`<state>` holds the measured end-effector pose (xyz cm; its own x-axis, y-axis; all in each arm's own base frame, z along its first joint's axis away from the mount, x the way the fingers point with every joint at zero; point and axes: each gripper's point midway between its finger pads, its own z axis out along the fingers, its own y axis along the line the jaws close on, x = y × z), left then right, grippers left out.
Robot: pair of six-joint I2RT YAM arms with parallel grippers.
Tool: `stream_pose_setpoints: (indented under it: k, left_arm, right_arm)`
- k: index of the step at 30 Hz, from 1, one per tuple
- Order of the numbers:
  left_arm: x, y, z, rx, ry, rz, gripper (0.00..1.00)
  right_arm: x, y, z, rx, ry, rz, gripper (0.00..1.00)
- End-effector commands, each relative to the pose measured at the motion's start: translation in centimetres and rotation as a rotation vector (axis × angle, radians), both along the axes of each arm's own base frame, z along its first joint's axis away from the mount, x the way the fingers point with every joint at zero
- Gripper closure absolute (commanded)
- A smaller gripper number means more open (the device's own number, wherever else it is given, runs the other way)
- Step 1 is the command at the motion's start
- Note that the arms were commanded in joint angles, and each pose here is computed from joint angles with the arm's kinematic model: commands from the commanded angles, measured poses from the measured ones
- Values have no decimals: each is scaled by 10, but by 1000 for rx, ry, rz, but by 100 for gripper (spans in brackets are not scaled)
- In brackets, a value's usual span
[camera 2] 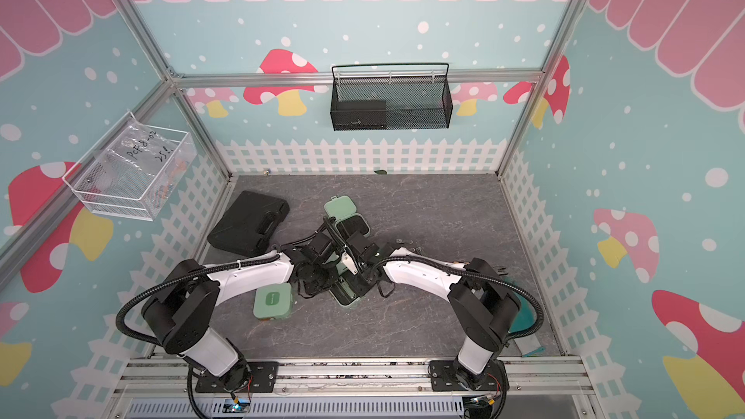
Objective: Organize nail clipper sets
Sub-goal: Place the nail clipper in the storage box.
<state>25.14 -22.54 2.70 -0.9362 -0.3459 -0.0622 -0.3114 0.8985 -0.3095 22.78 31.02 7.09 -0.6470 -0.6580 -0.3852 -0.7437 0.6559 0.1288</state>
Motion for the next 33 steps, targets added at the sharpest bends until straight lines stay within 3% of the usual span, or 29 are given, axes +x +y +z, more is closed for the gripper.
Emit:
stream_pose_setpoints:
  k: [1,12,24,33]
  left_arm:
    - [-4,7,-13,37,16,-5,100]
    - [-4,4,-15,17,8,1,100]
    - [-8,8,-16,22,9,-1,100]
    - [-8,9,-14,15,0,7,100]
  right_arm:
    - [-15,16,-9,10,23,14,100]
    - [-28,31,-22,25,59,20,100]
    - [3,24,-32,-80,-83,30,100]
    - [11,24,-47,-97,-85,29,100]
